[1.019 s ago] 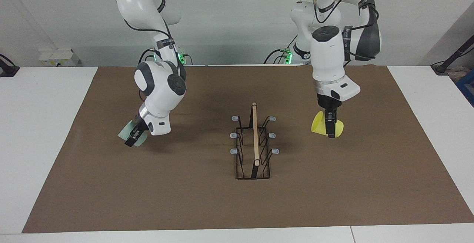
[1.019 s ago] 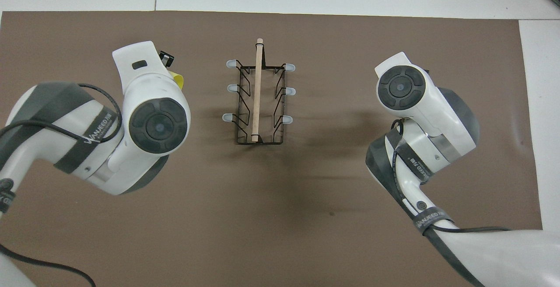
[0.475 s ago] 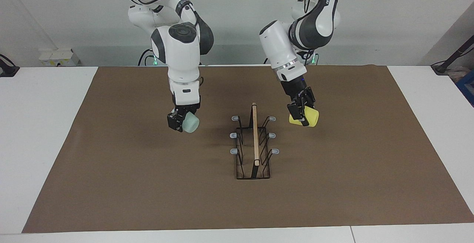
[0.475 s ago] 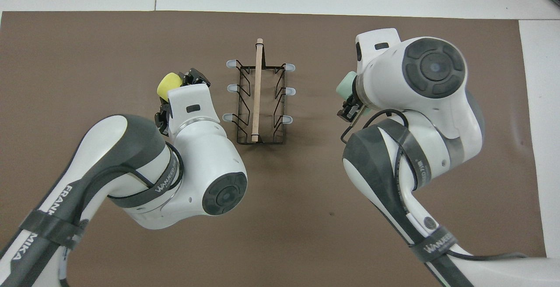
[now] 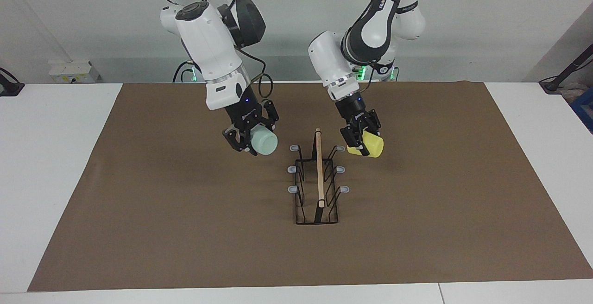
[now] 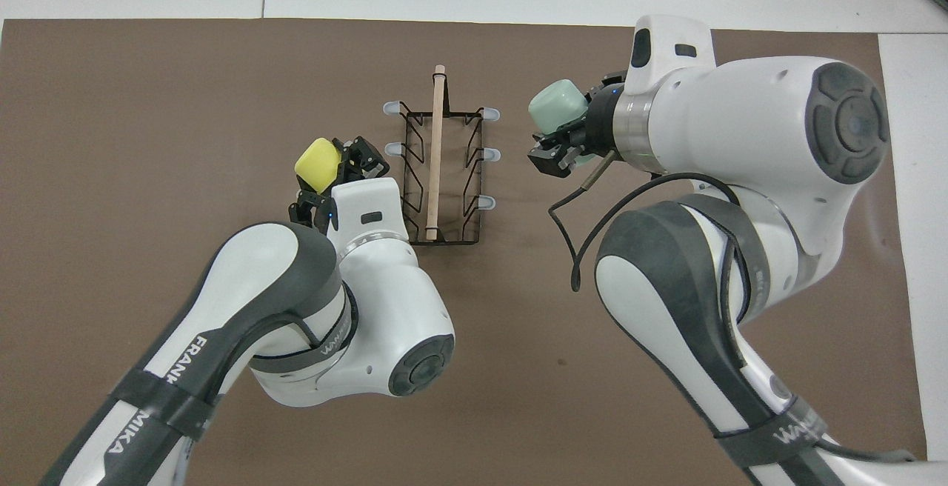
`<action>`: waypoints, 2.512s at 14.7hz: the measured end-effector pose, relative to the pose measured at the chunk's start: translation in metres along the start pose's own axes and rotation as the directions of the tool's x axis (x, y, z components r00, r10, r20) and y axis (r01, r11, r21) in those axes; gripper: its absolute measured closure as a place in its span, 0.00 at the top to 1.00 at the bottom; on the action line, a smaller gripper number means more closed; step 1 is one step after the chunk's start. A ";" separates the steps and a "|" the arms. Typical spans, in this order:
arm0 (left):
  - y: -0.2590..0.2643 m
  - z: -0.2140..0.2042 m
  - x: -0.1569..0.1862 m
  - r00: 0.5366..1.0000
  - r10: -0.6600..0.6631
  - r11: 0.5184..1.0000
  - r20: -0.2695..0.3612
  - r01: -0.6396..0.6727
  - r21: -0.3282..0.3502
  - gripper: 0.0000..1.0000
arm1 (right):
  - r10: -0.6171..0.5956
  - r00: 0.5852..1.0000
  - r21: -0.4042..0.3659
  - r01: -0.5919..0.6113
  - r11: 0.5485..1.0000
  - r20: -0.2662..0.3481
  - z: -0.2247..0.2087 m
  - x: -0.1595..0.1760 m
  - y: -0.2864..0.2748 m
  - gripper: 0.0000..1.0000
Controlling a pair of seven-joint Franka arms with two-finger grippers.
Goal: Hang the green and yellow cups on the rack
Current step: 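Carry the yellow cup to the rack while the right gripper carries the green cup, then release the yellow cup on a peg while the right gripper lowers the green cup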
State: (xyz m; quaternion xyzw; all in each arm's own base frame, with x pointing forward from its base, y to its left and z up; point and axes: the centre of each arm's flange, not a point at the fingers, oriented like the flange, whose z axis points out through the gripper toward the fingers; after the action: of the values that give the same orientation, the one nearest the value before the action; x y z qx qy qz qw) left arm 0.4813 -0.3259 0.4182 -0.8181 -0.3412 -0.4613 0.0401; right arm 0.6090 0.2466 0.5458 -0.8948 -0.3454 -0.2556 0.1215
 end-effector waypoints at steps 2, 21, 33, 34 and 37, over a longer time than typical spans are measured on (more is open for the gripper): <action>0.002 -0.004 -0.014 1.000 0.010 1.000 -0.013 -0.010 -0.012 0.68 | 0.078 0.984 0.009 -0.078 0.997 -0.162 0.008 0.003 -0.013 0.66; 0.008 -0.021 -0.039 0.998 0.032 0.998 -0.056 -0.035 -0.048 1.00 | 0.113 0.859 0.139 -0.049 0.989 -0.499 0.039 -0.114 -0.011 0.66; -0.041 0.079 0.101 0.933 0.353 0.935 0.071 -0.350 -0.051 1.00 | 0.158 0.838 0.132 -0.103 0.986 -0.522 0.086 -0.149 -0.097 0.66; -0.046 0.085 0.109 0.926 0.370 0.929 0.076 -0.366 -0.058 1.00 | 0.145 0.842 0.126 -0.093 0.988 -0.519 0.091 -0.151 -0.098 0.66; -0.059 0.101 0.130 0.901 0.421 0.907 0.106 -0.416 -0.069 1.00 | 0.133 0.853 0.121 -0.083 0.989 -0.505 0.104 -0.156 -0.096 0.66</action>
State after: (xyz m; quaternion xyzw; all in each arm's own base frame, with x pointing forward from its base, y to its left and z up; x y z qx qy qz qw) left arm 0.5644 -0.1743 0.4475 -0.8988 -0.1491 -0.3999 0.0998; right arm 0.4845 0.2708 0.3783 -0.8061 -0.2614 -0.4599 0.2652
